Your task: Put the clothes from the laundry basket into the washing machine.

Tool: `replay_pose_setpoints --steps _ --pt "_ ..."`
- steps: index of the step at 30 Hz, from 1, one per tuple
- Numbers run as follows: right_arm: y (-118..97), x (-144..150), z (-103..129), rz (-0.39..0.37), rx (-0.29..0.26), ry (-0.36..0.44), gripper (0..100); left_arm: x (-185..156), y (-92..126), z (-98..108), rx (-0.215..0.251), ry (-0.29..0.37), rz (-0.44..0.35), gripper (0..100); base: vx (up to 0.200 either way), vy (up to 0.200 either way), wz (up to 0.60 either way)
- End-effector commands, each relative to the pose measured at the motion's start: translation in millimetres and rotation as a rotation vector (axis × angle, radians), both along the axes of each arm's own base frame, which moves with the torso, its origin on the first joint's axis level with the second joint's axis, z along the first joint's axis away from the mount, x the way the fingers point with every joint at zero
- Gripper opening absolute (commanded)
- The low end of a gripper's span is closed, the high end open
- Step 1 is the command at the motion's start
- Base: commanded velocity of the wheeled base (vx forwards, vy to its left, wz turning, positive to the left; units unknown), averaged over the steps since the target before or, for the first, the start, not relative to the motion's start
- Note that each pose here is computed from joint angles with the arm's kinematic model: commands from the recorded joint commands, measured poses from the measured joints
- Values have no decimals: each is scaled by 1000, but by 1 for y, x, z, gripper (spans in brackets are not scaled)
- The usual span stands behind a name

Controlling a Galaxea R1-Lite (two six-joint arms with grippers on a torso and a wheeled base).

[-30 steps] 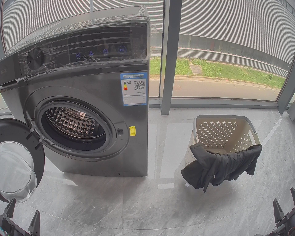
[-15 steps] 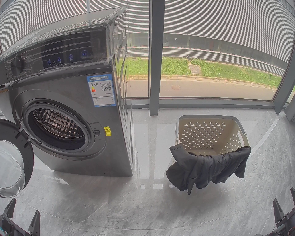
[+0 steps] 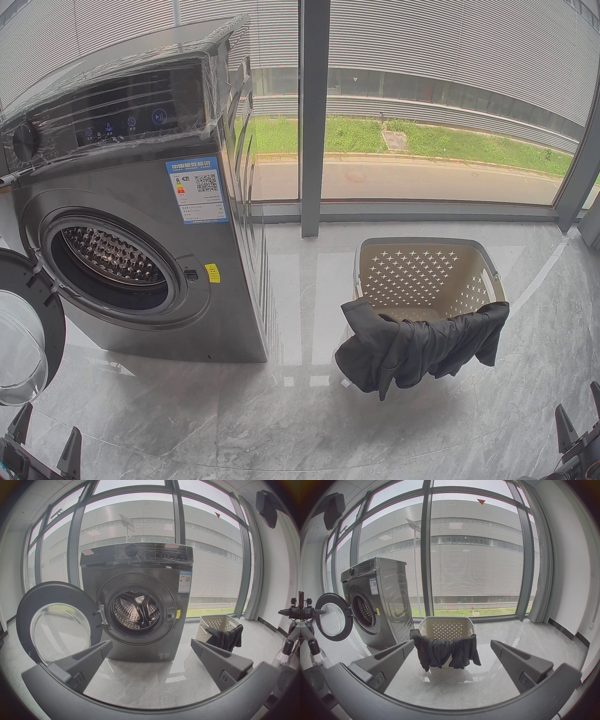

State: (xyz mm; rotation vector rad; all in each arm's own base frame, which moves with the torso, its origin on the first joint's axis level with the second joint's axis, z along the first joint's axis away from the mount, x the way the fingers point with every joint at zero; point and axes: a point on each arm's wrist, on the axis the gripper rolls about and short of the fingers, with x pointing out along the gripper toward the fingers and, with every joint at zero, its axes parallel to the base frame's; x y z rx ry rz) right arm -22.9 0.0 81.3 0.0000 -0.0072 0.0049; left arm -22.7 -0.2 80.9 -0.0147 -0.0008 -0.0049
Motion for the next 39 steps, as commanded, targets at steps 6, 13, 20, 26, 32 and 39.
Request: replay_pose_setpoints --steps 6,13,20,26,32,39 --pt "0 0 -5 0 0 3 100 0 0 -5 1 1 0 100 0 -200 0" --pt "0 0 -5 0 0 3 100 0 0 -5 1 -1 0 100 0 -200 0" --pt "0 0 -5 0 0 3 100 0 0 -5 -1 -1 0 100 0 -200 0" --pt "0 0 -5 0 0 3 100 0 0 -5 1 -1 0 100 0 -100 0" --pt "0 0 -5 0 0 3 100 0 0 -5 1 -1 0 100 0 0 0" --pt "0 0 -5 0 0 3 100 0 0 -5 1 -1 -1 100 0 0 0"
